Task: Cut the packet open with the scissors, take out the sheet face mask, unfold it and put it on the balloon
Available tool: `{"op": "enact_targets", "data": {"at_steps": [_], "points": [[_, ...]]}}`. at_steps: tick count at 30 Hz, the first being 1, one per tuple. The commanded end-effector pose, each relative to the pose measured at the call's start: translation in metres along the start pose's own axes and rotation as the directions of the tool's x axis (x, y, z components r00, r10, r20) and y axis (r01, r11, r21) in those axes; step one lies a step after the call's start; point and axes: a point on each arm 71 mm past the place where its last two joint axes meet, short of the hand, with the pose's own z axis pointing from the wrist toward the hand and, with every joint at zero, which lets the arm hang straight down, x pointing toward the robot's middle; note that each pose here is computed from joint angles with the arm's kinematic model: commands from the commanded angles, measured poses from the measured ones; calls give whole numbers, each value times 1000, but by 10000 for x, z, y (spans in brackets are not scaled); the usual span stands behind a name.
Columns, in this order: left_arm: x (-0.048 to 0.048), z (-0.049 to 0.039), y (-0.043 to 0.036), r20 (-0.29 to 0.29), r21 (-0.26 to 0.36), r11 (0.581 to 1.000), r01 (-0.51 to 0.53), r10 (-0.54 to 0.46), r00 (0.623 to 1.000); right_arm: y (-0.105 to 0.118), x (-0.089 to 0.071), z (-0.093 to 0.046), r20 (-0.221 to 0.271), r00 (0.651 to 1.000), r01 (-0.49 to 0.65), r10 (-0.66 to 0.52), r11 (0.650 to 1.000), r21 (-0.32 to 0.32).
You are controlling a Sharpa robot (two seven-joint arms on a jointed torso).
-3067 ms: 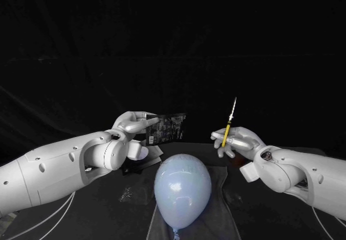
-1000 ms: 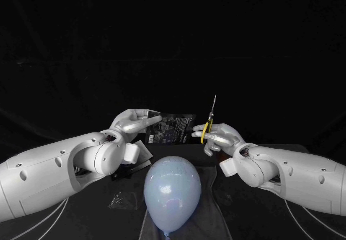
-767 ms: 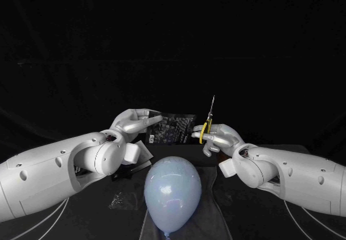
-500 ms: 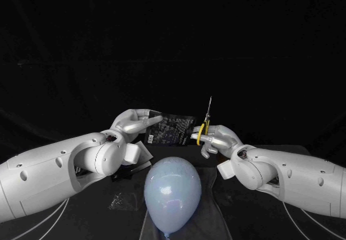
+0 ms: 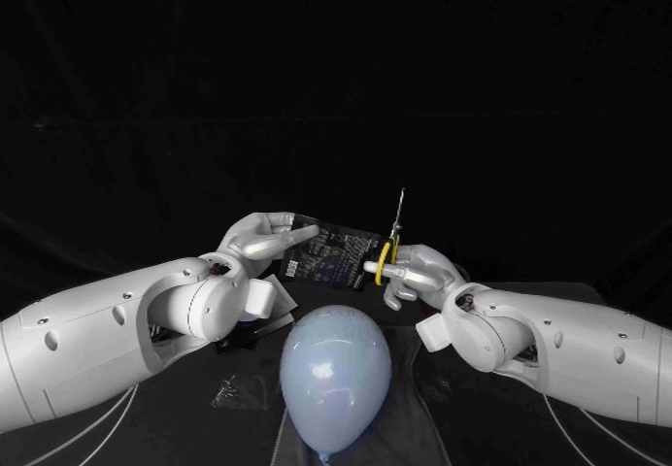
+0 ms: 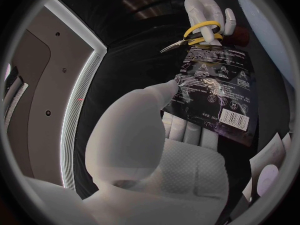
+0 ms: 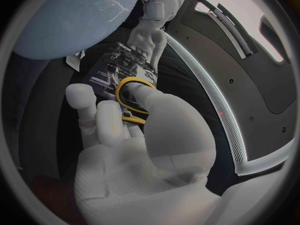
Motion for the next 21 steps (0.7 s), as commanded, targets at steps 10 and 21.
{"op": "enact_targets", "data": {"at_steps": [10,21], "points": [[9,15,-21,-3,15,1000,12,-12,1000,31,10,12,-2,999,-39,39,999,-29],[-10,12,-12,11,2,1000,11,-11,1000,40,54,0,-27,999,-41,40,999,-25]]}}
